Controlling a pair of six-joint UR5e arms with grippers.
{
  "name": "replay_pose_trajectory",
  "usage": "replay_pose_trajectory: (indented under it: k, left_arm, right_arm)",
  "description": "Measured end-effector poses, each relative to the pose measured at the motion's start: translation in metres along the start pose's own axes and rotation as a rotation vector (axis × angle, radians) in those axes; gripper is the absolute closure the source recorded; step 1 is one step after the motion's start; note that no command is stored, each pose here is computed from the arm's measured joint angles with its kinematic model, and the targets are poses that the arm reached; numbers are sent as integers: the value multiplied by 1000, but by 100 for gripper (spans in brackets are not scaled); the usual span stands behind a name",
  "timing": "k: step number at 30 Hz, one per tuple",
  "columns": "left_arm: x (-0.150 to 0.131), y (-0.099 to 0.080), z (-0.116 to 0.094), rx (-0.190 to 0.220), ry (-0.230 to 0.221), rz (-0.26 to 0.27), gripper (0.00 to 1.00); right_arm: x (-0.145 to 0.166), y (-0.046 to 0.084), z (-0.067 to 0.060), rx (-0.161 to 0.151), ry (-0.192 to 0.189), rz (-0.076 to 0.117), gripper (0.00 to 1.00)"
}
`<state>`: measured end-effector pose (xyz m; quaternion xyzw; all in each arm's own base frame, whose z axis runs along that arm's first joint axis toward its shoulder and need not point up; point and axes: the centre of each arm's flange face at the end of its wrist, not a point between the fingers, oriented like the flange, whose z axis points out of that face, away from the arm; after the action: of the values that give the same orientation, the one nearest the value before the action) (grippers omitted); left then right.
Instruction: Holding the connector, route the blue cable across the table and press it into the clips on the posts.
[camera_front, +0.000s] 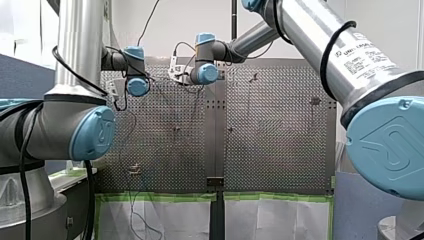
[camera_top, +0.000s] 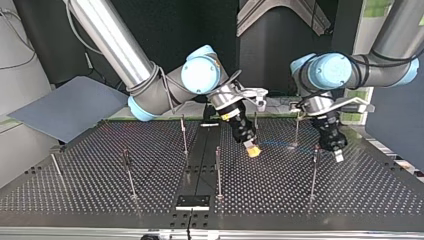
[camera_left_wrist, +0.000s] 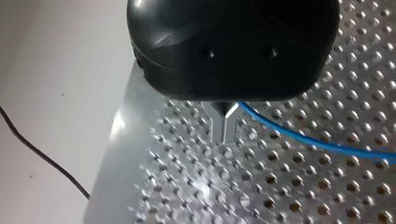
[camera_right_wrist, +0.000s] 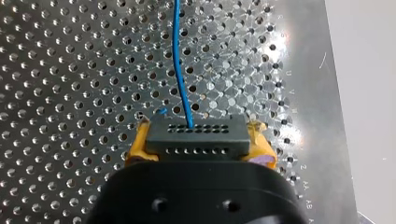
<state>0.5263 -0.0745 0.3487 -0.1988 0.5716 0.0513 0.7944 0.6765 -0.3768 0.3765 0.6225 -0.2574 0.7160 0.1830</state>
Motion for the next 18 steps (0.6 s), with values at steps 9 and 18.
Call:
replay_pose_trajectory:
  k: [9,18]
  left_arm:
    - [10,8,18,47,-10,-26,100]
    - [7,7,23,95,-35,-78,100]
  right_arm:
    - [1,9,1,-24,4,-6,100]
    - [2,25,3,-55,8,-9,100]
